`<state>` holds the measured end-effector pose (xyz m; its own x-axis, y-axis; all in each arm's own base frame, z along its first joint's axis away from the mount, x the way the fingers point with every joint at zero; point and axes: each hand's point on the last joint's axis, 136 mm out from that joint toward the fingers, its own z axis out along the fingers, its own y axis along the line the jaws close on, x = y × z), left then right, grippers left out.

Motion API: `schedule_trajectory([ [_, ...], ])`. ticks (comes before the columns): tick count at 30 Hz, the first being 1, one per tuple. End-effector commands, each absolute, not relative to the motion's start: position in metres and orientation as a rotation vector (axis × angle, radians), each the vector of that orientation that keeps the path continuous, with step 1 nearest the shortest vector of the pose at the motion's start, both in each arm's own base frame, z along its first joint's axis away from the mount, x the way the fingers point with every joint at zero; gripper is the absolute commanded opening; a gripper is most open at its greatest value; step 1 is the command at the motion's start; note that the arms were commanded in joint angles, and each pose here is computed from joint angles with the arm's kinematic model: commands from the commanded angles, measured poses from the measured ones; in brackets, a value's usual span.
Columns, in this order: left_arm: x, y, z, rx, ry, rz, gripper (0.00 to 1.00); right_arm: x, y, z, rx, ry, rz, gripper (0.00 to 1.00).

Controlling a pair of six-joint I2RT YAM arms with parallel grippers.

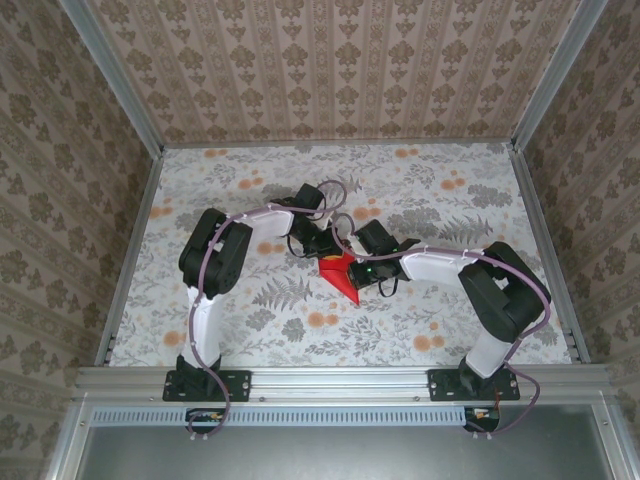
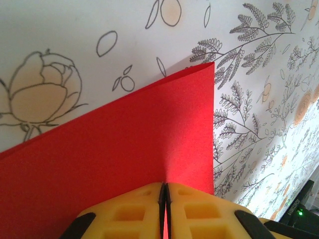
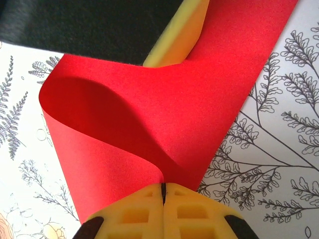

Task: Fold a paper plane with a square sheet of paper (fold left side to right side)
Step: Third fold the triangle at the center of the table.

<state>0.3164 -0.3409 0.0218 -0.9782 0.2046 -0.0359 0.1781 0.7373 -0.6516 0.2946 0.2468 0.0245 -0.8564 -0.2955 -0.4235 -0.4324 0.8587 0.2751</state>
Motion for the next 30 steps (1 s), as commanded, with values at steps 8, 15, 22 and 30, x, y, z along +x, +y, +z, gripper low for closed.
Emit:
schedule_trajectory([
  [8,0.309,-0.339,0.004,-0.331,-2.882,1.002,0.13,0.303,0.244,0.025,-0.513,2.677,0.467,0.00],
  [15,0.309,-0.339,0.004,-0.331,-2.883,1.004,0.13,0.303,0.242,0.022,-0.520,2.688,0.450,0.00],
  [22,0.309,-0.340,0.006,-0.338,-2.885,1.012,0.14,0.299,0.240,0.014,-0.533,2.718,0.441,0.00],
  [30,0.318,-0.342,0.028,-0.381,-2.902,1.054,0.25,0.293,0.238,0.003,-0.548,2.758,0.427,0.00],
])
